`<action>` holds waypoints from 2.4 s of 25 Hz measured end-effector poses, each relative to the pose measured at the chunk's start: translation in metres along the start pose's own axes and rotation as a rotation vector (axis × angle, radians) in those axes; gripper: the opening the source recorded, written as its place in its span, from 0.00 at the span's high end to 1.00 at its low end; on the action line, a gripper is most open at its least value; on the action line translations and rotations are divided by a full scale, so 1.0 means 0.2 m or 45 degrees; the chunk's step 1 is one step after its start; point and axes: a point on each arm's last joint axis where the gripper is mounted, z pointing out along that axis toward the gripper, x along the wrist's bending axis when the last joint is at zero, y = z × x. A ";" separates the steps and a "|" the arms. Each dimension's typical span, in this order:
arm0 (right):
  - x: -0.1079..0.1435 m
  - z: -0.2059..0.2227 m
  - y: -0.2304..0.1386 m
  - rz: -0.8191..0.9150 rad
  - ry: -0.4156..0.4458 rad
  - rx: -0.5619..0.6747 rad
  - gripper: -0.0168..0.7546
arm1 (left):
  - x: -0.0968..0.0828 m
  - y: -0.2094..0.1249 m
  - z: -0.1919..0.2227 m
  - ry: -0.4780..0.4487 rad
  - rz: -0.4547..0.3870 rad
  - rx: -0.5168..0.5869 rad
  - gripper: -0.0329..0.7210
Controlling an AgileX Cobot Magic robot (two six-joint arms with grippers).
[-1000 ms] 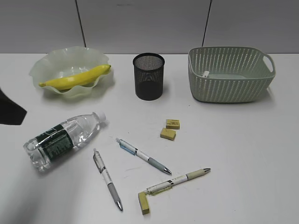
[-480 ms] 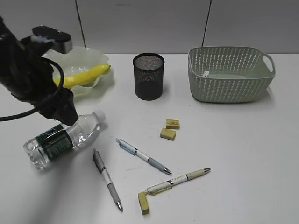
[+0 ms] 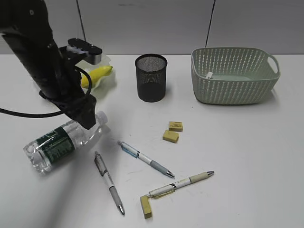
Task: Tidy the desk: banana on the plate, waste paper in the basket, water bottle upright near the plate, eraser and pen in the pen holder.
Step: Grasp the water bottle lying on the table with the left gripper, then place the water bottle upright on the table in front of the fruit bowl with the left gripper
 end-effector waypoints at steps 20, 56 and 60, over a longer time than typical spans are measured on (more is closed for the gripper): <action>0.00 0.00 0.00 0.000 0.000 0.000 0.22 | 0.05 0.01 0.23 0.042 0.054 0.130 0.15; 0.00 0.00 0.00 -0.001 -0.001 -0.001 0.22 | -0.02 -0.03 -0.10 0.020 -0.001 -0.072 0.30; 0.00 0.00 0.00 -0.001 -0.002 -0.001 0.22 | -0.05 -0.13 -0.22 0.061 -0.010 -0.224 0.30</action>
